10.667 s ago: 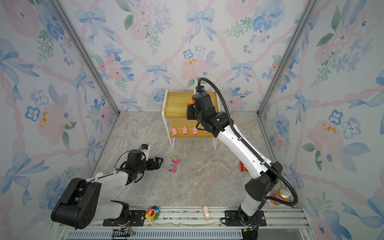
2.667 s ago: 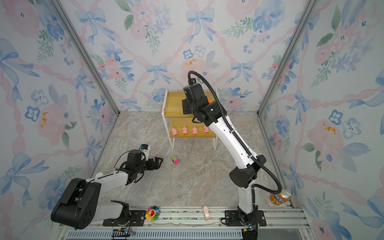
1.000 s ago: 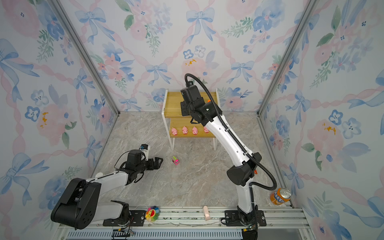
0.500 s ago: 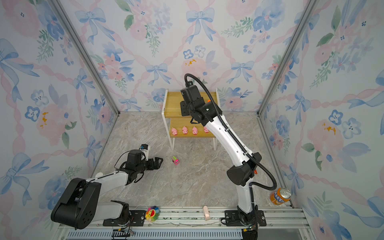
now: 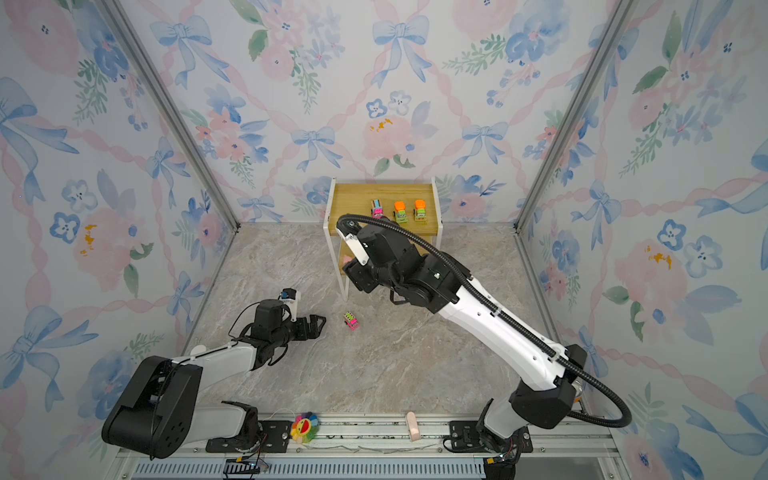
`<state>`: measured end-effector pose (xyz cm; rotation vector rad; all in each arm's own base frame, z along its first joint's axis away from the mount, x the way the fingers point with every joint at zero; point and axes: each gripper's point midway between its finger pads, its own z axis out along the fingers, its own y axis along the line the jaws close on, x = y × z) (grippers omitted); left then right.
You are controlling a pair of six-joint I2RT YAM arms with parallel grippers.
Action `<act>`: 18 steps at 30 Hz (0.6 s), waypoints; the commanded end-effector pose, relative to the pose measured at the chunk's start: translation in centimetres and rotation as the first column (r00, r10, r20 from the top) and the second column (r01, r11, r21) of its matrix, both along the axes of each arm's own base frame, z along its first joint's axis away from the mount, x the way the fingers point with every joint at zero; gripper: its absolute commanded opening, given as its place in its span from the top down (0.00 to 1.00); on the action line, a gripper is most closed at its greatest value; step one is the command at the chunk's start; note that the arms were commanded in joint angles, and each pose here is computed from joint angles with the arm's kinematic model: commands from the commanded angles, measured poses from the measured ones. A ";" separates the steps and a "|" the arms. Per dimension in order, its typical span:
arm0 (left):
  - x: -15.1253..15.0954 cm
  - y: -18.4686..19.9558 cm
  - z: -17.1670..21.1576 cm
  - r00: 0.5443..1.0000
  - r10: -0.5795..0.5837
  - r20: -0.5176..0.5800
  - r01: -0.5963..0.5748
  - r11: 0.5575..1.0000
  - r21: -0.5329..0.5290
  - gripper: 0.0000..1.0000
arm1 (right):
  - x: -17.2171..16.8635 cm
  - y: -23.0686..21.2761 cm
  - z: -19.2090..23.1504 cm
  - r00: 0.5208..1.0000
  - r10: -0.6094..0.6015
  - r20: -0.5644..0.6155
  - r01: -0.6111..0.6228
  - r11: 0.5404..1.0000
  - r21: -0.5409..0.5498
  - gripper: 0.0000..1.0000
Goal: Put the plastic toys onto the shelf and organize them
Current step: 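Withdraw the right gripper from the shelf to the pink truck with green top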
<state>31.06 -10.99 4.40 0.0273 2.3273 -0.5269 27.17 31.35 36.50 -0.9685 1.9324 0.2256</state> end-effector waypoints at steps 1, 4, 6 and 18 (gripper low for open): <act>-0.1 -0.5 -0.3 1.000 -0.027 -0.003 0.027 1.000 0.004 0.02 | -3.2 1.3 -5.5 0.978 0.193 -0.086 -0.198 0.979 -0.053 0.29; -0.1 -0.5 -0.3 1.000 -0.030 -0.004 0.030 1.000 0.003 0.02 | -4.7 1.6 -10.1 0.964 0.212 -0.163 -0.221 0.974 -0.040 0.29; -0.1 -0.5 -0.3 1.000 -0.028 -0.005 0.028 1.000 0.003 0.02 | -5.0 2.0 -13.1 0.960 0.201 -0.196 -0.211 0.977 -0.031 0.29; -0.2 -0.3 -0.2 1.000 -0.020 0.002 0.020 1.000 0.004 0.02 | -1.6 5.3 -24.3 0.983 0.104 -0.150 -0.109 0.994 -0.026 0.29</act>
